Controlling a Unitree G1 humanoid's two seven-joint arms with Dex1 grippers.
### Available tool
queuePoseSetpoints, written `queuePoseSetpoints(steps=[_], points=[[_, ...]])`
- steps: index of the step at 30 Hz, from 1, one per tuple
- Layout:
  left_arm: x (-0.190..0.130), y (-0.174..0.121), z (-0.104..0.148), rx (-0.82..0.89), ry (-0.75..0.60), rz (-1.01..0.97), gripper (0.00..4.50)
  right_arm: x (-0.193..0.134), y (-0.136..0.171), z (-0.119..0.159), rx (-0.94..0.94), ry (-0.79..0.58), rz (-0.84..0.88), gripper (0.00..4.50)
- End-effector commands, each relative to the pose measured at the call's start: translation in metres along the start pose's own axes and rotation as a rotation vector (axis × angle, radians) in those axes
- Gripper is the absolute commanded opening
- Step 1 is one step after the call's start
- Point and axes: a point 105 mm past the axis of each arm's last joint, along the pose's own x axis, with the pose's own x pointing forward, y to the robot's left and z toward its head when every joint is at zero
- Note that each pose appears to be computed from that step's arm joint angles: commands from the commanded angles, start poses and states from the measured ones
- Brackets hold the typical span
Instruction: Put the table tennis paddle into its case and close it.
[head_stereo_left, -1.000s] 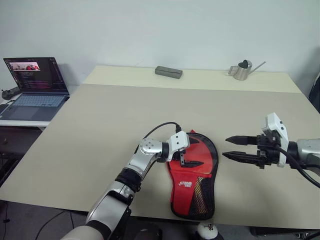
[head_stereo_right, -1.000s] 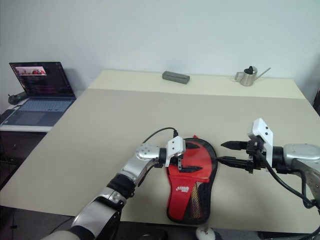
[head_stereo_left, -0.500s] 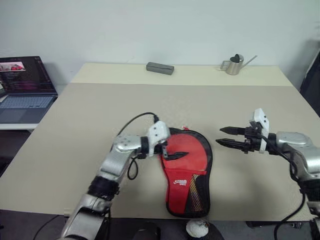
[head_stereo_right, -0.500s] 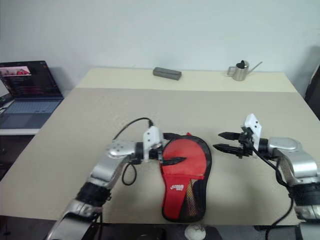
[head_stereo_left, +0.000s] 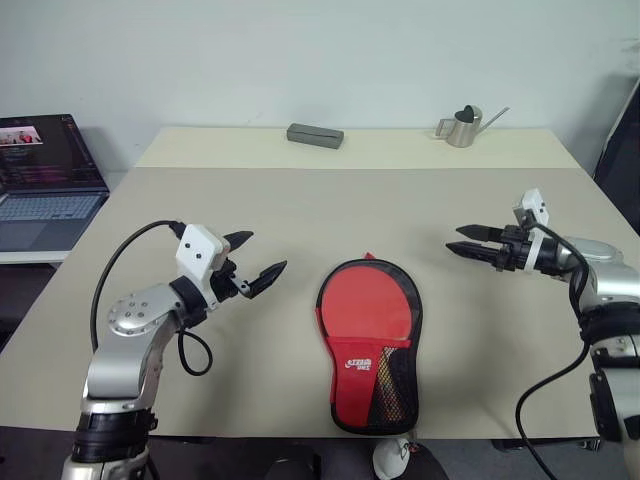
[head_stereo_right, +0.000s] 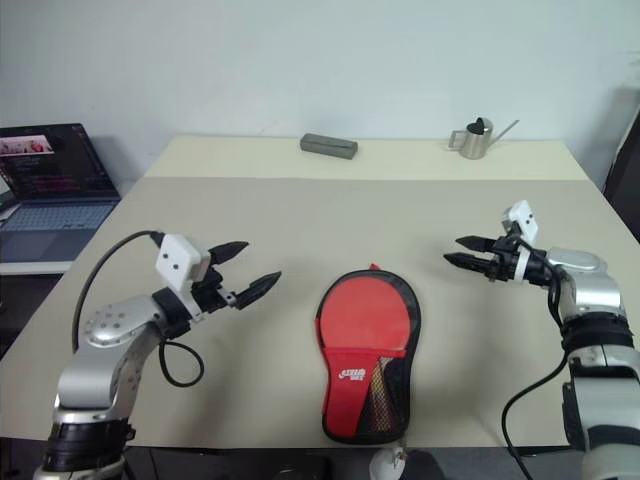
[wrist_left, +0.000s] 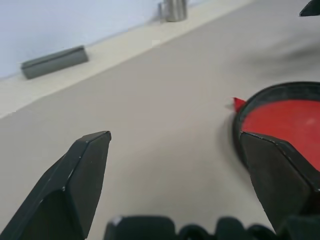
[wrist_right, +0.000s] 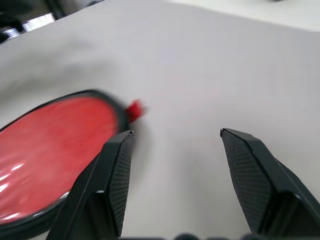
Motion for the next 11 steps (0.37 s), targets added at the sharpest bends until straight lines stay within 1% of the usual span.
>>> queuePoseSetpoints(steps=[1,5,8,10,11], points=[[0.002,0.003,0.015,0.041,-0.044,0.067,4.5,-0.013,-0.019,0.009,-0.028,-0.03,-0.092,3.01],[0.012,0.002,0.022,0.007,-0.102,0.073,4.5,-0.025,-0.031,0.012,-0.042,-0.022,-0.16,3.01],[0.015,-0.004,0.011,-0.018,-0.075,0.05,4.5,-0.031,-0.033,0.012,-0.054,-0.002,-0.16,3.01],[0.014,-0.007,0.001,-0.008,-0.036,0.045,4.5,-0.035,-0.033,0.009,-0.049,0.011,-0.164,3.01],[0.015,-0.006,-0.001,-0.007,-0.033,0.051,4.5,-0.036,-0.034,0.008,-0.05,0.018,-0.17,3.01]])
